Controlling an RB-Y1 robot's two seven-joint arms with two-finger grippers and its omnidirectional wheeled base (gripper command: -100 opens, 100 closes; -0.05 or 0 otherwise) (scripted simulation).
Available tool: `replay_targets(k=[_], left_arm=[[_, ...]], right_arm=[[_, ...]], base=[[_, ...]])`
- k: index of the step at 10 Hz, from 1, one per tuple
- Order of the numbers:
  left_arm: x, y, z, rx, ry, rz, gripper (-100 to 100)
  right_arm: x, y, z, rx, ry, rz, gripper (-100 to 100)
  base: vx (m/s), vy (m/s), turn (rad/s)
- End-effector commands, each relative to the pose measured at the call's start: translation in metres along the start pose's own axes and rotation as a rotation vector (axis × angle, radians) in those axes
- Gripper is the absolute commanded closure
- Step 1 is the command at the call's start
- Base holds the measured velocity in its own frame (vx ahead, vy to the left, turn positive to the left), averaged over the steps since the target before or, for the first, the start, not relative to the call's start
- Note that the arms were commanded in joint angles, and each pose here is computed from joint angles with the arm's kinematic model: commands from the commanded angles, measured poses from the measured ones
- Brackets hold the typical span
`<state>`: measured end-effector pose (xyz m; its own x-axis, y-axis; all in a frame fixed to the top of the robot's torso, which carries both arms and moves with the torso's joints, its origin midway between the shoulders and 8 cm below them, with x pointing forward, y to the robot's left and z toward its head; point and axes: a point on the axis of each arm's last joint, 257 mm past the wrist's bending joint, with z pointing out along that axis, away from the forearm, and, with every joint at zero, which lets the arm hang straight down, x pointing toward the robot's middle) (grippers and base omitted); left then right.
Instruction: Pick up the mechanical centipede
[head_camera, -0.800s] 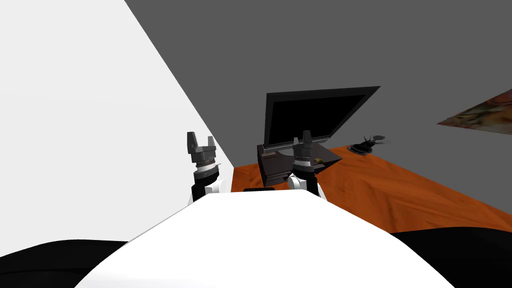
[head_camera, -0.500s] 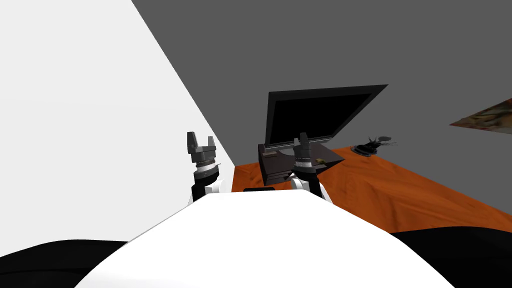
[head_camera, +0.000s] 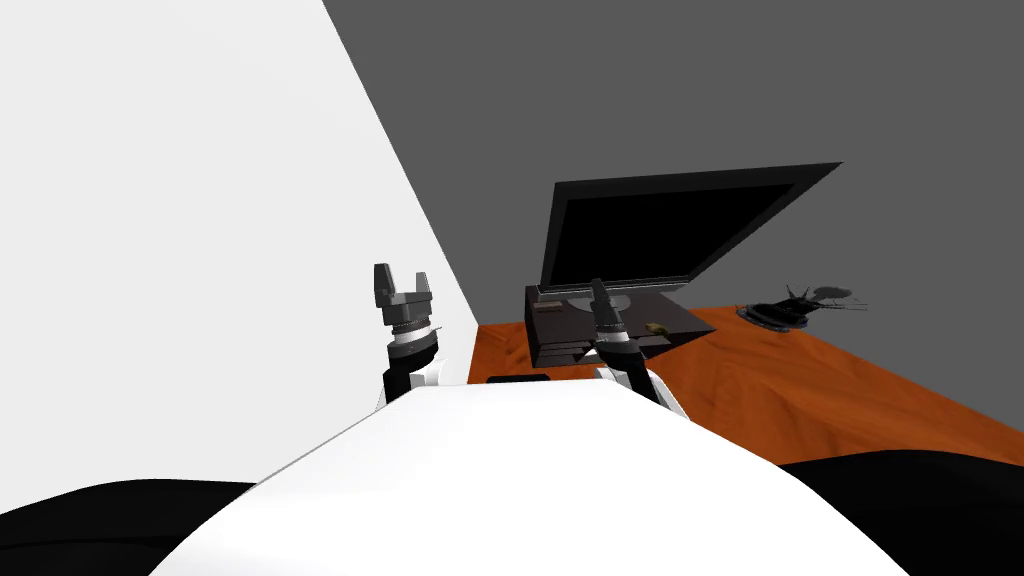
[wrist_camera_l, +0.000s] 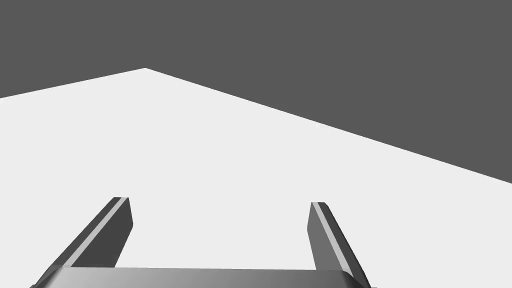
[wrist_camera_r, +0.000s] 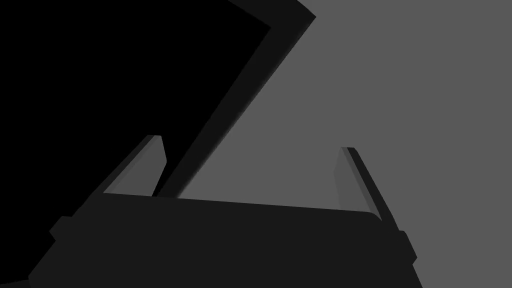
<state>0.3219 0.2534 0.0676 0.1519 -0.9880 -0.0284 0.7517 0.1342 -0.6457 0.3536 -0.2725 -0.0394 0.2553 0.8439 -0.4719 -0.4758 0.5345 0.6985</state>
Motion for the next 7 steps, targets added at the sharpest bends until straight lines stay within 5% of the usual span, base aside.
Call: replay_targets(k=[1,7], left_arm=[[0.000,0.000,0.000,0.000,0.000,0.000,0],[0.000,0.000,0.000,0.000,0.000,0.000,0]], right_arm=[[0.001,-0.021,-0.014,0.052,0.046,-0.092,-100],[0.000,-0.073,-0.051,0.180,0.142,-0.288,-100]], base=[[-0.076,0.008,0.267],[-0.036,0.008,0.194]])
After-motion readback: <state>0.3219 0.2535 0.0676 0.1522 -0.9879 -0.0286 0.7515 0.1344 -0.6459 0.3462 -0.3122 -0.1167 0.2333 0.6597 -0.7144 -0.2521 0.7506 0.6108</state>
